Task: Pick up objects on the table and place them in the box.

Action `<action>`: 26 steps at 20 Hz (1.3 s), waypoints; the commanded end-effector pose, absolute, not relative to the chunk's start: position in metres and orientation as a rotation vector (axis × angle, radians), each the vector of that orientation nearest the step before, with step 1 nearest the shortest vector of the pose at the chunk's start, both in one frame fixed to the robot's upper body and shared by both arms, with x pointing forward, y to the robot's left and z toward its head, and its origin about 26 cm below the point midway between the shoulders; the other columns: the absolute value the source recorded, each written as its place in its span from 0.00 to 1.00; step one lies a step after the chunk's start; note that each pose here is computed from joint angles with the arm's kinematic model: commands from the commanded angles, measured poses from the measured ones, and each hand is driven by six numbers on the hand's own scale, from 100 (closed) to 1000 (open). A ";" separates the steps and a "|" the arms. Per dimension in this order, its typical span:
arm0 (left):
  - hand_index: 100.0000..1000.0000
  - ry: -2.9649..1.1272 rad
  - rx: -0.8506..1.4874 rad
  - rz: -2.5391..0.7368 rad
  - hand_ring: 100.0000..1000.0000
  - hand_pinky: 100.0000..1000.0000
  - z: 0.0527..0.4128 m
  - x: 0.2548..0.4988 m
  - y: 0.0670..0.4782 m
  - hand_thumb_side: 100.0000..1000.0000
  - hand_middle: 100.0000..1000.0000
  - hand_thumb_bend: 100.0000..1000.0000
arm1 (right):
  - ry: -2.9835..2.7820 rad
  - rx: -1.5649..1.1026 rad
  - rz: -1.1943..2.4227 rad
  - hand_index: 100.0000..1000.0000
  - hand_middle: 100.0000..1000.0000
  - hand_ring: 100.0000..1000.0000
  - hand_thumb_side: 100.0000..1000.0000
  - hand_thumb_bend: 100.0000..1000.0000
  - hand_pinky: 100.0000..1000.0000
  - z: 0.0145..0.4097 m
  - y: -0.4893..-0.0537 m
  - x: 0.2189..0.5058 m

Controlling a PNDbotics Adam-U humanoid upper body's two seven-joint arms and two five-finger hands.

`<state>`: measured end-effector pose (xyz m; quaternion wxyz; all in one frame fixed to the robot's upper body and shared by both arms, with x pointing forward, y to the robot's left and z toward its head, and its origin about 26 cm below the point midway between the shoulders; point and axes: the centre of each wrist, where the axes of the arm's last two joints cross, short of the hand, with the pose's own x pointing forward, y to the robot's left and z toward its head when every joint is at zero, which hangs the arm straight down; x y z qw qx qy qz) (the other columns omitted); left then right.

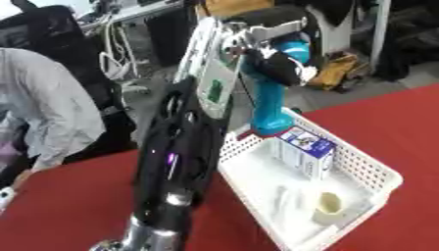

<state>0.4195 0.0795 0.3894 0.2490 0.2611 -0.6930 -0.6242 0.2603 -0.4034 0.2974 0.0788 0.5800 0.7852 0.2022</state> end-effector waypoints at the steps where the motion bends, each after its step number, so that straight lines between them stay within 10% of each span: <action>1: 0.41 -1.876 0.790 -1.765 0.10 0.00 0.406 0.412 0.084 0.16 0.32 0.00 | 2.334 1.669 0.580 0.34 0.34 0.49 0.24 0.00 0.67 0.312 -0.402 0.257; 26: 0.43 -1.893 0.709 -1.825 0.14 0.00 0.328 0.406 0.089 0.17 0.35 0.00 | 2.339 1.587 0.620 0.34 0.34 0.49 0.24 0.00 0.67 0.318 -0.400 0.257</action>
